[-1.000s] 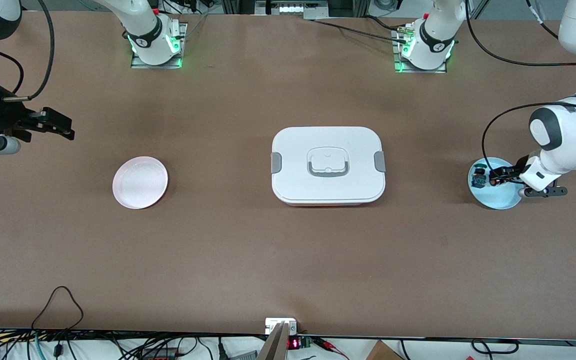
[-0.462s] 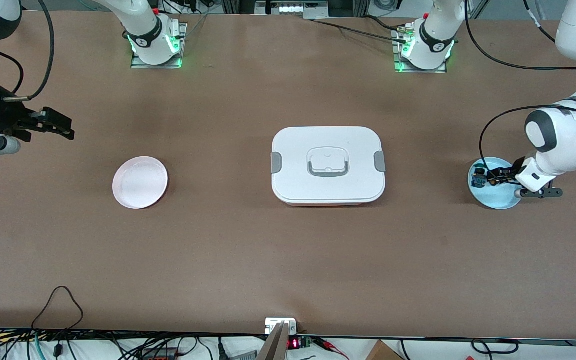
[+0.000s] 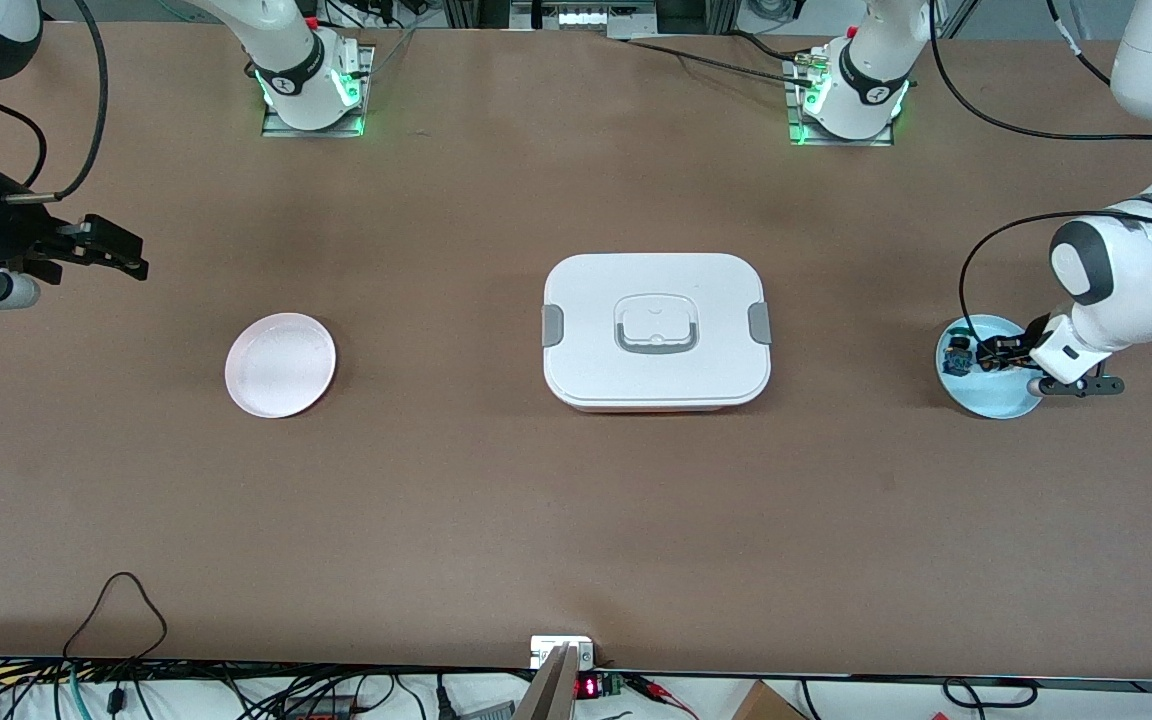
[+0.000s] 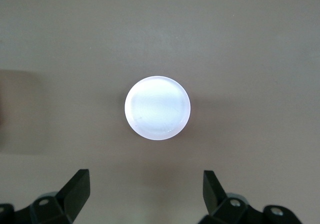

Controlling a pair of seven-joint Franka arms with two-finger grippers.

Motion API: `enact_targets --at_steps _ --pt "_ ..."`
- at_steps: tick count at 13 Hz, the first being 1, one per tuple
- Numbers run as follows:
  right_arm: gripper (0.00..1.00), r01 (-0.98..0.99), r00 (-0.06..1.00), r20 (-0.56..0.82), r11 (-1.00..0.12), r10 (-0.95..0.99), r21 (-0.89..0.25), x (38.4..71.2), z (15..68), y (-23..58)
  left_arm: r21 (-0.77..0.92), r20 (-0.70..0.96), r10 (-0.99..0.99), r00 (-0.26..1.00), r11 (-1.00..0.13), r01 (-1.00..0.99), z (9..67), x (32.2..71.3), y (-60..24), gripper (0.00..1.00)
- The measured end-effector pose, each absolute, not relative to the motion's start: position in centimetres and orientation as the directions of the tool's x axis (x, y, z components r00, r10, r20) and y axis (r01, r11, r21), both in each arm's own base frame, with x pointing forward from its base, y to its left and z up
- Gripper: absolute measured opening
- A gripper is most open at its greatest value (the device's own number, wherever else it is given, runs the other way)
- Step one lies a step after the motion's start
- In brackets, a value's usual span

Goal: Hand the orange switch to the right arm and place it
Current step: 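Lower the left gripper and grasp the orange switch on the plate, then lift the orange switch with the left gripper toward the white box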

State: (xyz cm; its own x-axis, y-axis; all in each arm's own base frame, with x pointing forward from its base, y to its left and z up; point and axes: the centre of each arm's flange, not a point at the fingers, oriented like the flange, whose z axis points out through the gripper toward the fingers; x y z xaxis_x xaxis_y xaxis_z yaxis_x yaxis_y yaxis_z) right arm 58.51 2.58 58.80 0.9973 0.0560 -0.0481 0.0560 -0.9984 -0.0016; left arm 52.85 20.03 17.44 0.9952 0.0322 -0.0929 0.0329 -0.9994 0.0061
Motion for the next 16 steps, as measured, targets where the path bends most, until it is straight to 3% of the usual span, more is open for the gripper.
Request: enact_targets --at_steps 6,16 --pt "1.0 0.055 0.997 -0.048 -0.998 0.055 -0.001 58.5 58.8 2.5 0.01 -0.058 0.004 0.998 -1.0 0.005 20.6 54.3 18.7 0.73" --pt "1.0 0.055 0.997 -0.048 -0.998 0.055 -0.001 58.5 58.8 2.5 0.065 -0.097 -0.142 0.985 -0.989 -0.136 38.1 60.5 15.8 0.73"
